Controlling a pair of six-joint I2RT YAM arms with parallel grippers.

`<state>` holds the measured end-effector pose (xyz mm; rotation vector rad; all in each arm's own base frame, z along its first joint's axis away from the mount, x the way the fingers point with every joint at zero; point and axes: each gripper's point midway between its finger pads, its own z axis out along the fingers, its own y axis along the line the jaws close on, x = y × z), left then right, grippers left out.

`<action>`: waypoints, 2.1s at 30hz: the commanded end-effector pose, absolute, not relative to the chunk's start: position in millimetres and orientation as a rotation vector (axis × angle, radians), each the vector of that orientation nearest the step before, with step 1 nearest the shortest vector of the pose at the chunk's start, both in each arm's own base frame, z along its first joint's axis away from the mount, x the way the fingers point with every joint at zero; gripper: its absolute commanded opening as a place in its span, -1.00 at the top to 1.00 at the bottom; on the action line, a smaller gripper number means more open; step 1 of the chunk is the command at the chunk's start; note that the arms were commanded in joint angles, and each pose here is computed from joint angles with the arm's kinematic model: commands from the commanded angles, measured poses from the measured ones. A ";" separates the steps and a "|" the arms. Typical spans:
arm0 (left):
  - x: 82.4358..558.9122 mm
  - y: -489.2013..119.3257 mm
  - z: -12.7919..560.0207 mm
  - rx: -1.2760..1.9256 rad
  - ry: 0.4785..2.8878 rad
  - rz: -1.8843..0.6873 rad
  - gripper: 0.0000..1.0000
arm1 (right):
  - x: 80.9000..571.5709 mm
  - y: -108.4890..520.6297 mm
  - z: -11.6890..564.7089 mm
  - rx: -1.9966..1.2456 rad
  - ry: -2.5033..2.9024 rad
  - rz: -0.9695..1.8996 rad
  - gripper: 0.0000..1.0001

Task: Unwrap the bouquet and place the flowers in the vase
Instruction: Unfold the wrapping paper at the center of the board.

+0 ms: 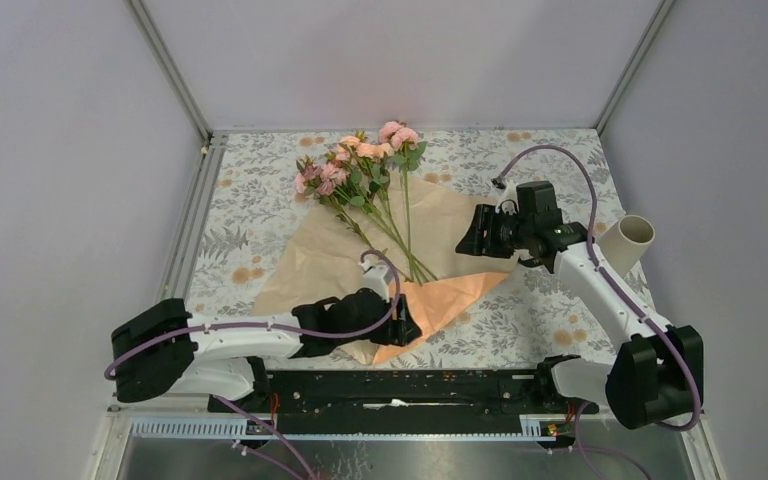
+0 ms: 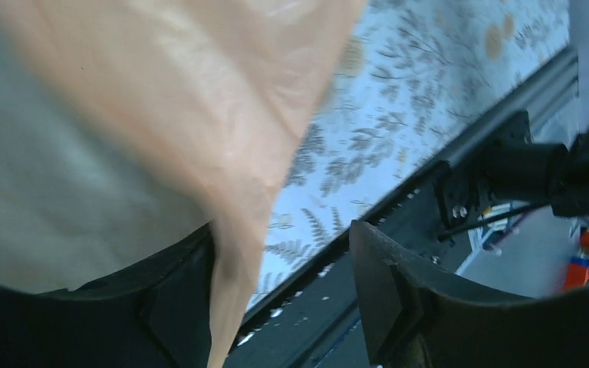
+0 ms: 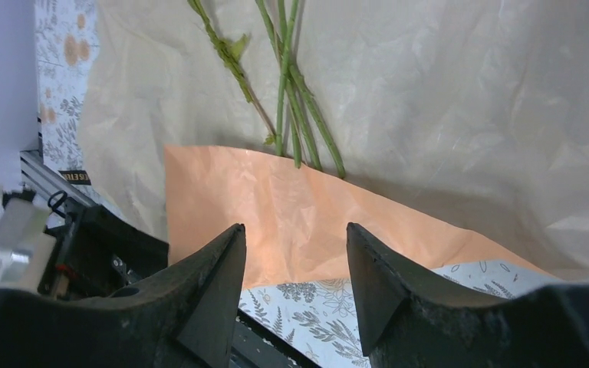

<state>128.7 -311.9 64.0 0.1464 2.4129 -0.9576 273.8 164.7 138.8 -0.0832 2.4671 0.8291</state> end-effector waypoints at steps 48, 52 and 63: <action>113.7 -349.6 61.6 0.272 2.333 -0.902 -0.39 | 142.4 194.5 32.4 0.093 2.868 0.834 -0.06; 108.0 -339.2 43.4 0.247 2.385 -0.881 -0.39 | 125.1 177.2 14.4 0.167 2.962 0.721 -0.09; 100.9 -314.4 24.4 0.186 2.440 -0.844 -0.39 | 104.8 129.0 10.0 0.291 2.954 0.434 -0.41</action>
